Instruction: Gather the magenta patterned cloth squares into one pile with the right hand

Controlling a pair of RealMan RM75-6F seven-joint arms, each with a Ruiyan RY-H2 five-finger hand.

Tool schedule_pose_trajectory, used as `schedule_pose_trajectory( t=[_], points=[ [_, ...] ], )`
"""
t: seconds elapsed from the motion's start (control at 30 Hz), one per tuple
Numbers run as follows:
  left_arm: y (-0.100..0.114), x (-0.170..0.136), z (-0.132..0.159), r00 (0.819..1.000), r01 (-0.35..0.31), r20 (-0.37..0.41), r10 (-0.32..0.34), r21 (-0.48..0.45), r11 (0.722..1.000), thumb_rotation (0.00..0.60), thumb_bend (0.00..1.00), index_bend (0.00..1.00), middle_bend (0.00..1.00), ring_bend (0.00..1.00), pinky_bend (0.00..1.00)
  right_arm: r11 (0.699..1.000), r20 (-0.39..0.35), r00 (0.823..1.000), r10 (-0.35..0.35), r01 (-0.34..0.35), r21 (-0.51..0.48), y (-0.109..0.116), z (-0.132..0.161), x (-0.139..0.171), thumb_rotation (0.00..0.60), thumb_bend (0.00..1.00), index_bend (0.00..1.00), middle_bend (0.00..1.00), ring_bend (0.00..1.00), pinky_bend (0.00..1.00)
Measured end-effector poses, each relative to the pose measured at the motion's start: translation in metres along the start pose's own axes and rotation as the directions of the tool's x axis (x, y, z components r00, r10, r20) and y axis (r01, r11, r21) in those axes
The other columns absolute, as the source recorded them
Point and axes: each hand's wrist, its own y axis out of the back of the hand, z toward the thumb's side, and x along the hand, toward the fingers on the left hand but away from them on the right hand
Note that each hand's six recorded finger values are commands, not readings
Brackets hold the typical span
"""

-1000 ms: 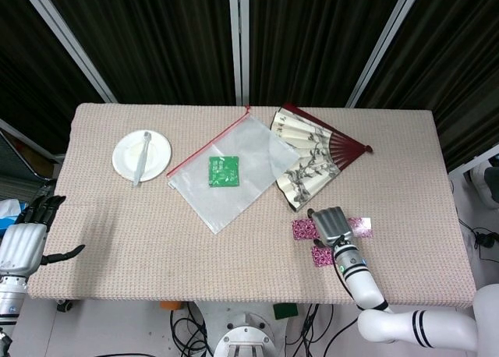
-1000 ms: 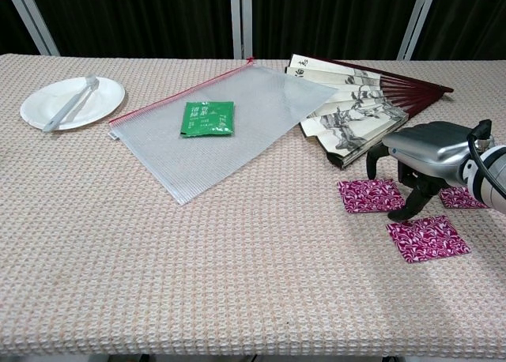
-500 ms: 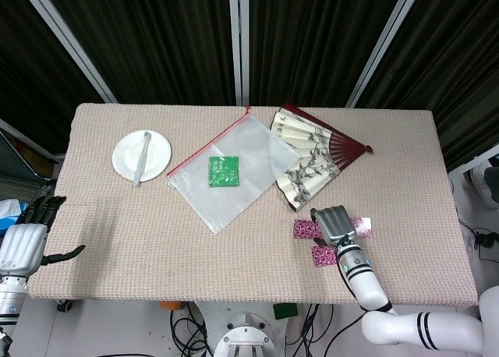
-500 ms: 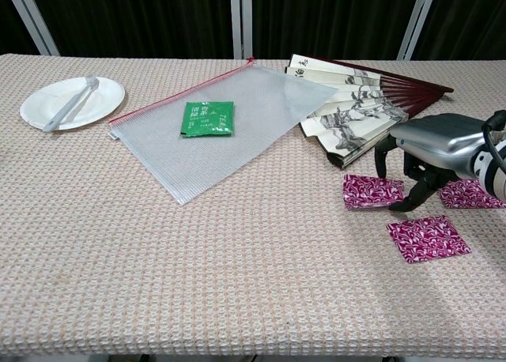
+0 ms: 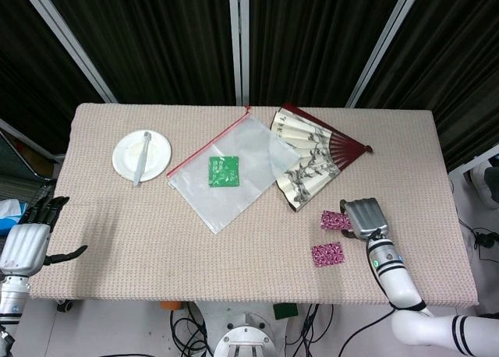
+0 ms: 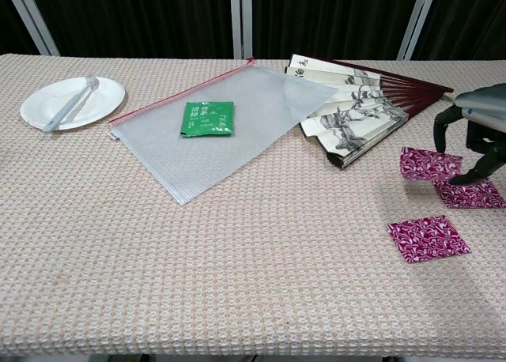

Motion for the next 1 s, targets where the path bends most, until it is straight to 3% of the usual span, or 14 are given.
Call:
schedule_pose_trajectory(
  t=[0.4,1.0],
  points=[
    [0.0,0.003,0.003,1.0,0.004,0.003,-0.004,0.004,1.0,0.363,0.07,0.09,0.11,0.06,0.18,0.993,0.003,0.997,0.083,-0.083,0.086,-0.015,-0.049,0.002,0.6,0.39,0.46,1.0,1.0,0.9],
    [0.003,0.002,0.003,1.0,-0.004,0.002,0.003,0.007,1.0,0.358,0.07,0.09,0.11,0.06,0.18,0.992,-0.022,0.994,0.11,-0.109,0.059,-0.032,-0.038,-0.005,0.6,0.36,0.38,1.0,1.0,0.9]
  ],
)
